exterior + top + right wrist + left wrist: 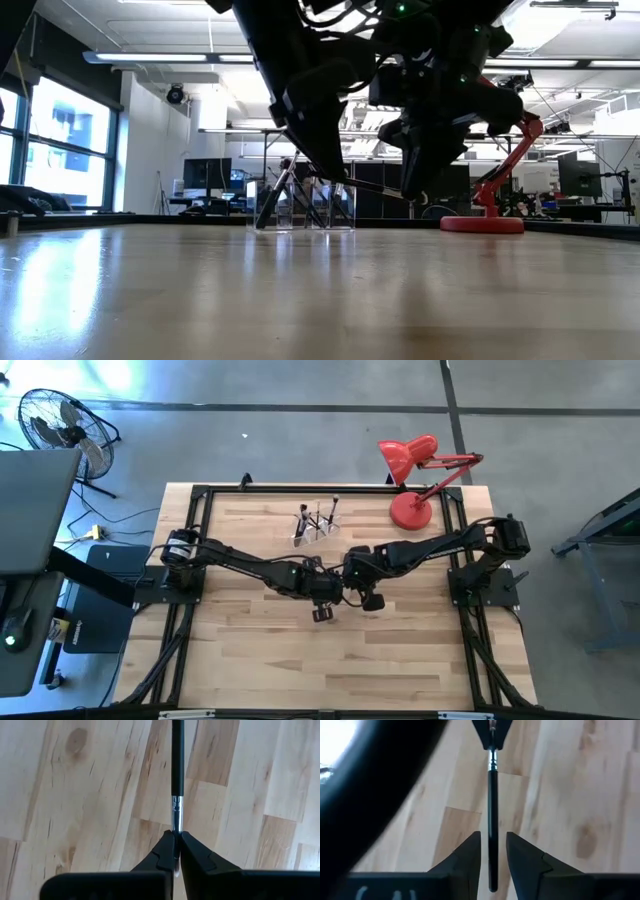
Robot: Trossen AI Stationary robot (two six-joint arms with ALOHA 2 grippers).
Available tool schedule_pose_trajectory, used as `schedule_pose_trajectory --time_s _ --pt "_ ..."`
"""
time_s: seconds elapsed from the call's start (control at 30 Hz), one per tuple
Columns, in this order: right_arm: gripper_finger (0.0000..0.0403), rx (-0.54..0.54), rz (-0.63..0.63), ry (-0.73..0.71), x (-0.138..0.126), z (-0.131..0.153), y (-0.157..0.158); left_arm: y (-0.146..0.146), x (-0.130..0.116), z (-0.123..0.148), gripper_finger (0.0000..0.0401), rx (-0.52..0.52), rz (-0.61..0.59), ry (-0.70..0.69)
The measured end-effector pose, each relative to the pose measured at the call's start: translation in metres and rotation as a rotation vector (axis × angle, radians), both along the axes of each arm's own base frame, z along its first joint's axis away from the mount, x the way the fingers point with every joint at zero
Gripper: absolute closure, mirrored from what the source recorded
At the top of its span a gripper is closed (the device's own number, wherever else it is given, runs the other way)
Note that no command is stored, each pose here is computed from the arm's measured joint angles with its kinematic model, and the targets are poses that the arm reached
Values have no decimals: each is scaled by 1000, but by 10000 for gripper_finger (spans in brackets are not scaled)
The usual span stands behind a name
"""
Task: Put items in baskets/containers
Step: Put the black foundation brush into the transparent organizer
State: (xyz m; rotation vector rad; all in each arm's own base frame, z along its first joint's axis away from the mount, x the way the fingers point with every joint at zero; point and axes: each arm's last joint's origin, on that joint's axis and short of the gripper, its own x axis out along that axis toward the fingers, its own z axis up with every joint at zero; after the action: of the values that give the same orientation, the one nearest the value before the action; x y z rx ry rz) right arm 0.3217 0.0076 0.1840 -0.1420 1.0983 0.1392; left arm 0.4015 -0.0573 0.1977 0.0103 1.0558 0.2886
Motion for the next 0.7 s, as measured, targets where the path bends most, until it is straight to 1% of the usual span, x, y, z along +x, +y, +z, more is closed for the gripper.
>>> schedule_pose_trajectory --time_s 0.13,0.27,0.43,0.53,0.7 --pt "397 4 4 0 0 0 0 -1 0 0 333 -28 -13 4" --pt "393 4 2 0 0 0 0 0 -2 -1 346 -24 -14 29" --pt "397 5 0 -1 0 0 0 0 -5 -2 350 -29 -23 69" --pt "397 9 2 -1 0 0 0 -1 -5 -3 350 -49 -32 74" --pt "394 15 -1 -2 0 0 0 -1 -6 -3 350 -47 -30 77"
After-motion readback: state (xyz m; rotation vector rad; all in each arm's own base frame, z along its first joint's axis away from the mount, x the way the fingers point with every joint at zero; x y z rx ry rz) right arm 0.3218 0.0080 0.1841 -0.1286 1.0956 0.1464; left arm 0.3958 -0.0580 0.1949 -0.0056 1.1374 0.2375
